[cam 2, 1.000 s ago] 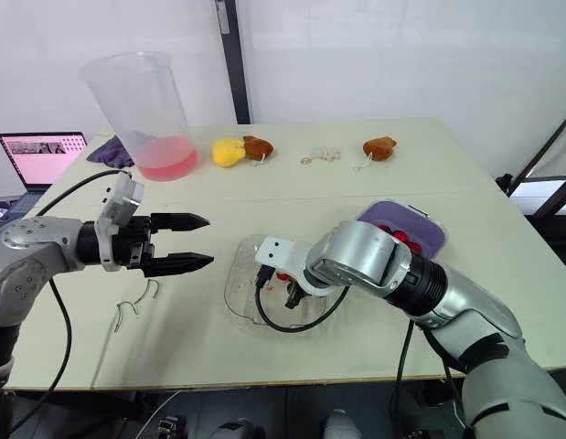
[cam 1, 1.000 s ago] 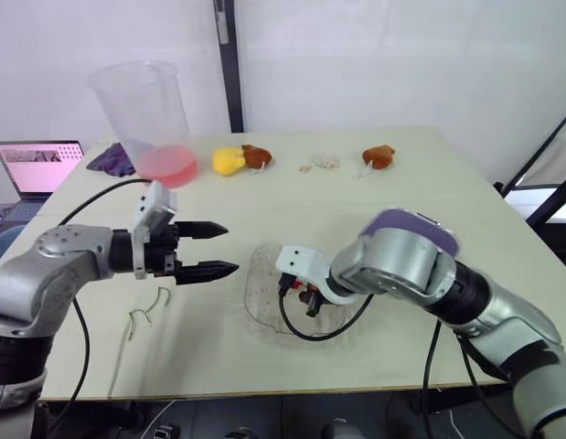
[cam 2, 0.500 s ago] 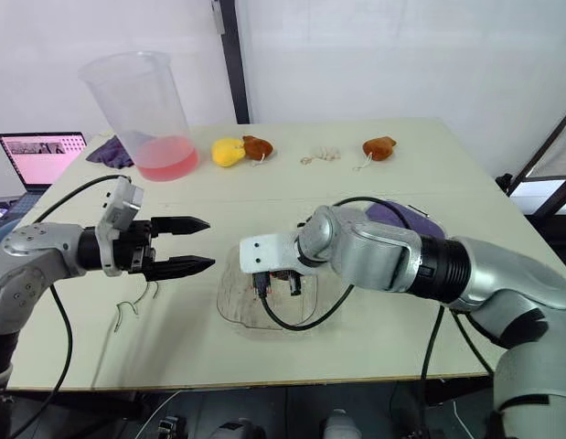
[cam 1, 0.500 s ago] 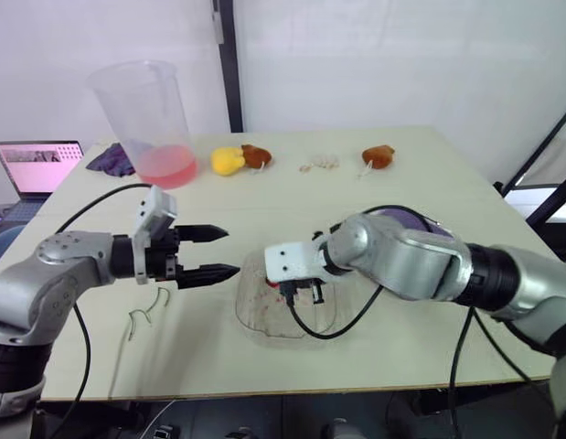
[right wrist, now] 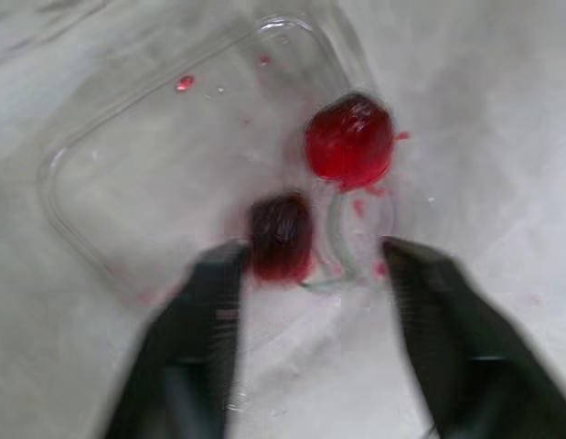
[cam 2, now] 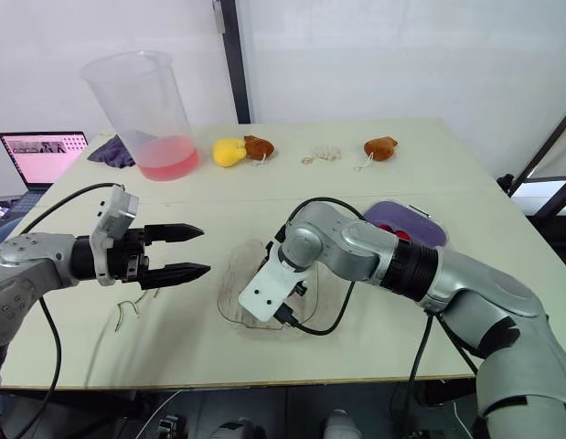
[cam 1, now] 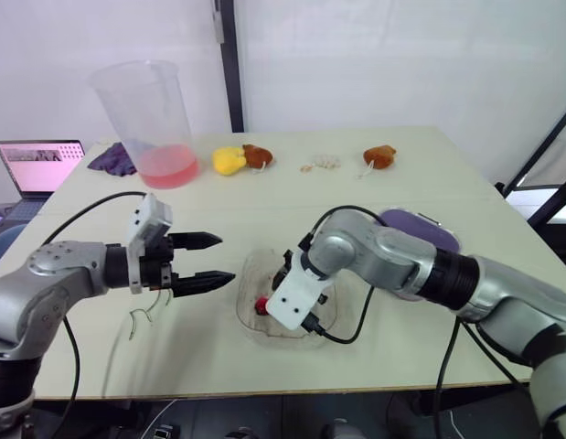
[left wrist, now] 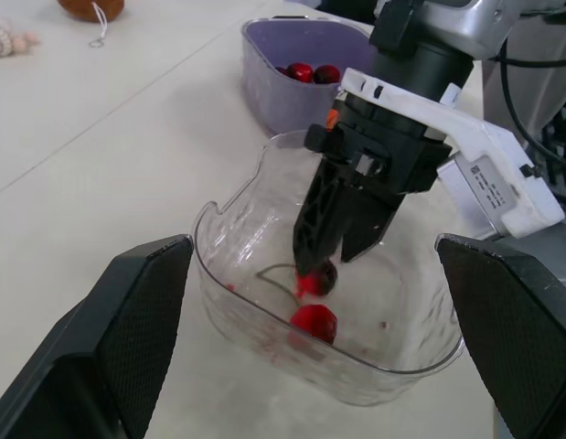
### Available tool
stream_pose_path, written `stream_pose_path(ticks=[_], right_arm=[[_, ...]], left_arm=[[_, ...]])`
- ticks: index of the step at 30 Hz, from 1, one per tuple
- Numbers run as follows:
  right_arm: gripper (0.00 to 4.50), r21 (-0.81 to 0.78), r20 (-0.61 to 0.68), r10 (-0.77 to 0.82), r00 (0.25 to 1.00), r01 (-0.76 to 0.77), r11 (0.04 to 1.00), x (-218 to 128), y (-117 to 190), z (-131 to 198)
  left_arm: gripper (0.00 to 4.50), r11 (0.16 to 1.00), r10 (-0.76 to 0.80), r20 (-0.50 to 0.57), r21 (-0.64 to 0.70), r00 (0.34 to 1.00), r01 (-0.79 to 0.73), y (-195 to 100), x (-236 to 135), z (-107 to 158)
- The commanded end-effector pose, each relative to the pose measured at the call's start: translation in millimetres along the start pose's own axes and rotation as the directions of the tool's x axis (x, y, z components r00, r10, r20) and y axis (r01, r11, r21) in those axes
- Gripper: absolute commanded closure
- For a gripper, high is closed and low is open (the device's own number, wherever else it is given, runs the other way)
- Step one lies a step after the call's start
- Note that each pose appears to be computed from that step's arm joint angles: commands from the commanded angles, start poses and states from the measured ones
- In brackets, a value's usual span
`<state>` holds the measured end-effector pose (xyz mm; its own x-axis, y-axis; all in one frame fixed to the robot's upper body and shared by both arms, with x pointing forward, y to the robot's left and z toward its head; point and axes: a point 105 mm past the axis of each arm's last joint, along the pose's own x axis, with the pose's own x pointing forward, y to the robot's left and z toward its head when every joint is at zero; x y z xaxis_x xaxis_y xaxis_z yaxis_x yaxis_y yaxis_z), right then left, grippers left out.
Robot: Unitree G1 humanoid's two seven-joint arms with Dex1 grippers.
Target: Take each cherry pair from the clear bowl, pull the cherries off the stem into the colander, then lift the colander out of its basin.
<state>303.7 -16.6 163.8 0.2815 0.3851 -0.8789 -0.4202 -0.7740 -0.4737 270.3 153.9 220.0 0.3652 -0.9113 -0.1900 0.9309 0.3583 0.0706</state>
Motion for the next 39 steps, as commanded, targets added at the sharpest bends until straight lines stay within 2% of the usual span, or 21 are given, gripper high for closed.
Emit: stream_pose_path(ticks=[1,4,6,9,12,14,15,20,24,29,33,36,39], right_arm=[[0.06,0.082,-0.013,-0.068,0.998,0.069,0.994,-37,-7,-8],[0.06,0.265,0.033,-0.123,0.992,0.11,0.958,-58,-6,-12],[0.06,0.442,0.084,-0.195,0.977,0.139,0.886,-69,-6,-13],[0.06,0.704,0.127,-0.289,0.949,0.12,0.701,-76,-1,-17],[0.06,0.867,0.115,-0.408,0.906,0.109,0.486,-76,-3,-19],[0.06,0.94,0.069,-0.353,0.933,0.058,0.337,-63,11,-17],[0.06,0.954,0.035,-0.329,0.944,0.067,0.293,-54,18,-17],[0.06,0.982,-0.028,-0.31,0.95,0.084,0.167,-20,22,-5],[0.06,0.992,-0.042,-0.307,0.951,0.077,0.103,-5,17,4],[0.06,0.992,-0.079,-0.269,0.96,0.102,0.075,5,21,-1],[0.06,0.987,-0.107,-0.249,0.963,0.132,0.088,9,21,-5],[1.0,0.985,-0.116,-0.247,0.962,0.144,0.099,12,20,-5],[2.4,0.984,-0.114,-0.244,0.963,0.144,0.109,15,20,-4]], left_arm=[[0.0,0.998,-0.022,0.037,0.064,0.999,0.02,-4,0,16],[0.0,0.998,-0.037,0.066,0.06,0.997,0.033,-4,0,22],[0.0,0.997,-0.042,0.064,0.064,0.997,0.038,-2,0,22],[0.0,0.997,-0.052,0.055,0.064,0.997,0.049,1,0,21],[0.0,0.996,-0.063,0.051,0.06,0.997,0.06,4,0,21],[0.0,0.996,-0.066,0.047,0.07,0.997,0.063,9,2,21],[0.0,0.995,-0.067,0.046,0.074,0.997,0.063,11,2,21],[0.0,0.993,-0.086,0.028,0.09,0.996,0.083,16,5,20],[0.0,0.989,-0.102,0.02,0.108,0.995,0.099,15,8,24],[0.0,0.988,-0.103,0.015,0.116,0.995,0.101,14,7,26],[0.0,0.989,-0.097,0.009,0.115,0.995,0.095,12,6,24],[0.0,0.989,-0.086,-0.006,0.116,0.996,0.087,13,5,22],[0.0,0.99,-0.083,-0.008,0.112,0.996,0.084,13,5,22]])
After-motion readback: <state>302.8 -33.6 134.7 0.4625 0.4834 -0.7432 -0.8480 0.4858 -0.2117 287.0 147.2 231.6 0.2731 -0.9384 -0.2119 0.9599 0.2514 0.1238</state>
